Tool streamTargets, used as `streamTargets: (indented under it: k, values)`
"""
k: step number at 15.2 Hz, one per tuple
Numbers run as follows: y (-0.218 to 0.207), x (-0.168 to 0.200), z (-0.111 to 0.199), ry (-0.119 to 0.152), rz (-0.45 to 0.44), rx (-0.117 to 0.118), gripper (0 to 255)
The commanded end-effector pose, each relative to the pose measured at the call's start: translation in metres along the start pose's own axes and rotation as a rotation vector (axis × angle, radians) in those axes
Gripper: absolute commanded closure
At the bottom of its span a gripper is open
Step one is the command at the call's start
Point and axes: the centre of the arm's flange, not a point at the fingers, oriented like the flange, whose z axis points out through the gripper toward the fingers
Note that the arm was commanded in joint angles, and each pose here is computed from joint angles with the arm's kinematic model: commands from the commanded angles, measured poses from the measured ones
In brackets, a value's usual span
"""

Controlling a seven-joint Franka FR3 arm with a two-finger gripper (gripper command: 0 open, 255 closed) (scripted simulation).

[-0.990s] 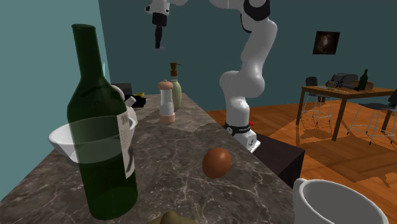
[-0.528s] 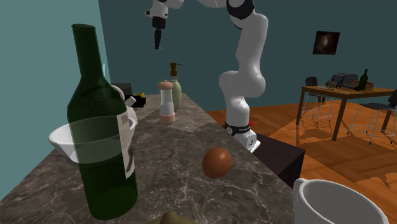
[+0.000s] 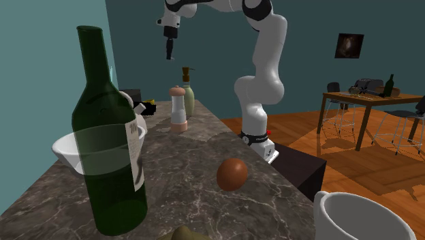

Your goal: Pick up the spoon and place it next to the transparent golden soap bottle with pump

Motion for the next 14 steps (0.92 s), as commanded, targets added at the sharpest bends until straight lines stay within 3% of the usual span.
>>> streamTargets:
  k: [1,14]
  values:
    - [-0.002,-0.001,0.011,0.000,0.000,0.000,255]
    - [-0.004,-0.011,0.079,0.000,0.000,0.000,255]
